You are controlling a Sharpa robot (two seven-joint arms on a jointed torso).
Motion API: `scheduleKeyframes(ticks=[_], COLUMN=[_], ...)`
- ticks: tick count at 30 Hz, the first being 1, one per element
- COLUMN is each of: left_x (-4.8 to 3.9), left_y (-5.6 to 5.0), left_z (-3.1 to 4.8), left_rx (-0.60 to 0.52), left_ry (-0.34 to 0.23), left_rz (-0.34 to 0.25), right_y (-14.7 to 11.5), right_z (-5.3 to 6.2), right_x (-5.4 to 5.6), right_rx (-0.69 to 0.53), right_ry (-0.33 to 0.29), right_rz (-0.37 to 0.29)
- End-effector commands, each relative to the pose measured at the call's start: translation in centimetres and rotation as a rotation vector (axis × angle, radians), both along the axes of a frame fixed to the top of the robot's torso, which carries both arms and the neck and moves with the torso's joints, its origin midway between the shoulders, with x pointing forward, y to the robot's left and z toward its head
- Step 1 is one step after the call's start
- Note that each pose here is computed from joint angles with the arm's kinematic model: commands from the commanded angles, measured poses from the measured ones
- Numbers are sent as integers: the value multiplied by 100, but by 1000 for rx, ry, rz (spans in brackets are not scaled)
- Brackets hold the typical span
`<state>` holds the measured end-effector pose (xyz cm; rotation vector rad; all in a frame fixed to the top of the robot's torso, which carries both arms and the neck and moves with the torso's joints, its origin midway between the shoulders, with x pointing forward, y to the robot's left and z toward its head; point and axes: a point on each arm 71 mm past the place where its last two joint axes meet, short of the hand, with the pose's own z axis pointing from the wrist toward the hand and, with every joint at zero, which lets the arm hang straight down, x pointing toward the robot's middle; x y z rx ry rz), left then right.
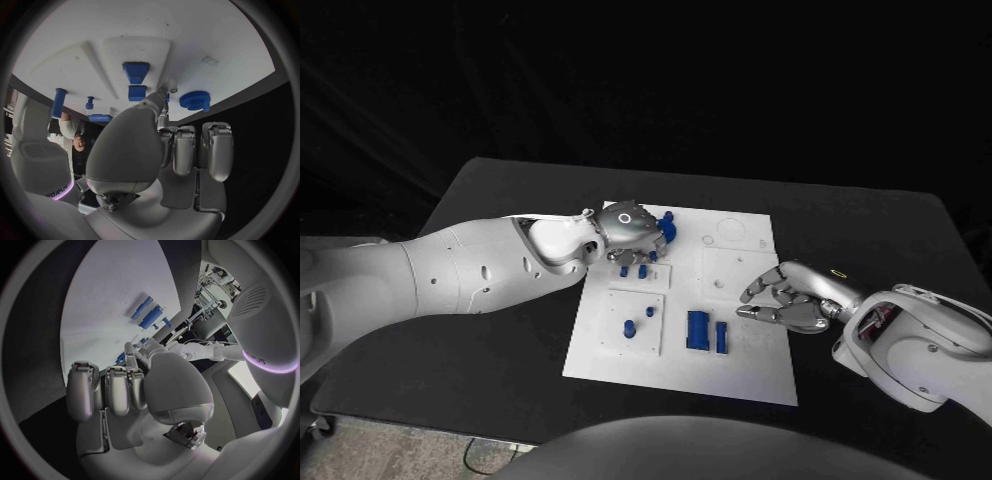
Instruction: Assemble the parts on the task board
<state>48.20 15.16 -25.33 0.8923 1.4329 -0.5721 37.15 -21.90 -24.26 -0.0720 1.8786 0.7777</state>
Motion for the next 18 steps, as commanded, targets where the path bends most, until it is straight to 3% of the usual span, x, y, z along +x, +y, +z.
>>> scheduleKeyframes(ticks=[1, 6, 12, 18], left_x=[-15, 6, 47, 50], left_y=[24, 159, 373, 519], left_z=[87, 126, 107, 91], left_rx=[-174, -344, -503, -551], left_ry=[55, 189, 381, 453], left_rz=[34, 135, 252, 299], right_y=[-14, -18, -23, -26], right_z=[-17, -26, -38, -48], right_x=[0, 3, 7, 11], right_rx=[-9, -12, -19, -21], right_ry=[13, 18, 25, 30], right_rz=[-4, -5, -7, -10])
